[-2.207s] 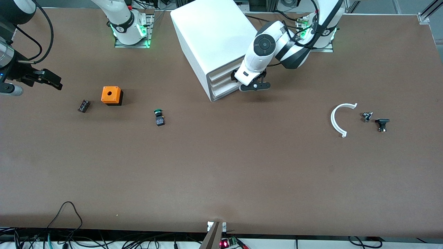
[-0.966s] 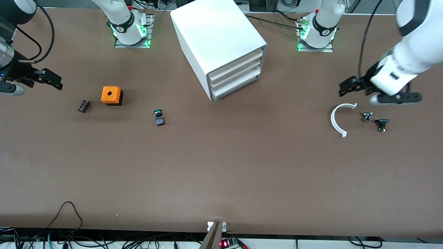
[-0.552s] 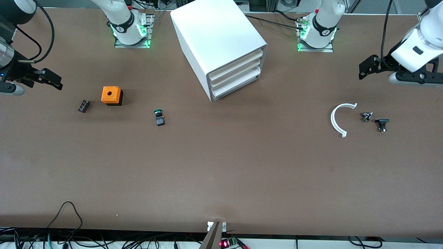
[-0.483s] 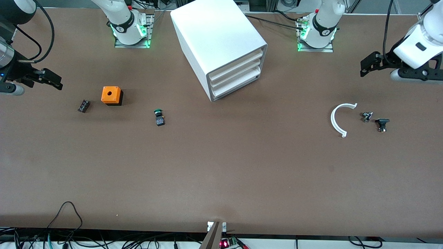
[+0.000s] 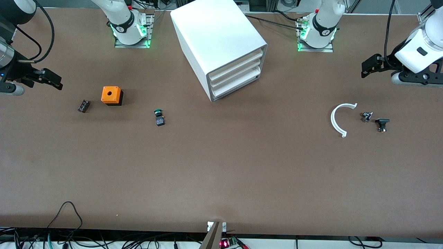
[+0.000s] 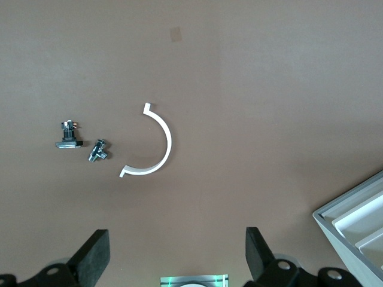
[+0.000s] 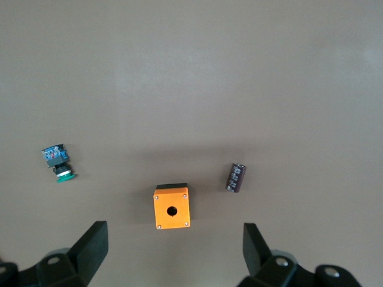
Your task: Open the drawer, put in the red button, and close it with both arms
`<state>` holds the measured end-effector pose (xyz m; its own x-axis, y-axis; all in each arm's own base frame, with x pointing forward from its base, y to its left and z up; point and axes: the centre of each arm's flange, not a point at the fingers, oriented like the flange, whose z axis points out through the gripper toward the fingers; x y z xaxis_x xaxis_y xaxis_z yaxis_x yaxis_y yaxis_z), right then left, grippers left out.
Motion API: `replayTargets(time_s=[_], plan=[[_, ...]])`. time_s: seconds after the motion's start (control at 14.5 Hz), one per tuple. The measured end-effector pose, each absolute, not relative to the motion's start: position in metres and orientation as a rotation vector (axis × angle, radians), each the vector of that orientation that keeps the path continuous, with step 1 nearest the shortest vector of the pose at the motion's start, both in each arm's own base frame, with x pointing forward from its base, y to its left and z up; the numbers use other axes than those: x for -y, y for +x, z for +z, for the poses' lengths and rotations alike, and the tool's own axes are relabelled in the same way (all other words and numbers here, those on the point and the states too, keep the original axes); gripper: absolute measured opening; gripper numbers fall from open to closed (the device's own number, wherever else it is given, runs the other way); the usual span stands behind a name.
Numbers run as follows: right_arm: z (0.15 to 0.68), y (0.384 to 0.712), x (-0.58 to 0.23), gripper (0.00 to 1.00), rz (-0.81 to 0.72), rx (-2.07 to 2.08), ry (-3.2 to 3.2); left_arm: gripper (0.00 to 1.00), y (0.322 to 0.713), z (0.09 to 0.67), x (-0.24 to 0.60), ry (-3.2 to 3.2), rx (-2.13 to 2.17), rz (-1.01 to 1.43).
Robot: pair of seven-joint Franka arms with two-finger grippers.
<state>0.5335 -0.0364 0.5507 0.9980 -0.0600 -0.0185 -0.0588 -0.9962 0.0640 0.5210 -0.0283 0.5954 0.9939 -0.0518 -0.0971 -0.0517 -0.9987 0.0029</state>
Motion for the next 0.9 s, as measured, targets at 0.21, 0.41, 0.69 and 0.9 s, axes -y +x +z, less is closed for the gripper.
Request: replayTargets(time_s=[0.21, 0.41, 0.69, 0.9], plan=[[0.5507, 0.5335, 0.0364, 1.00, -0.031, 0.091, 3.077, 1.00, 0.5258, 0.6043, 0.0285, 3.137, 0.084, -0.120], [0.5507, 0.5335, 0.0364, 1.00, -0.031, 0.091, 3.077, 1.00, 0.5293, 0.6063, 0.0286, 3.137, 0.085, -0.112], [0.5507, 0.5335, 0.0363, 1.00, -0.031, 0.091, 3.077, 1.00, 0.5306, 0.6052, 0.0289, 3.136, 0.087, -0.115], [0.5507, 0.5336, 0.0360, 1.00, -0.031, 0.091, 3.077, 1.00, 0.5307, 0.6069, 0.0312, 3.137, 0.093, -0.109]])
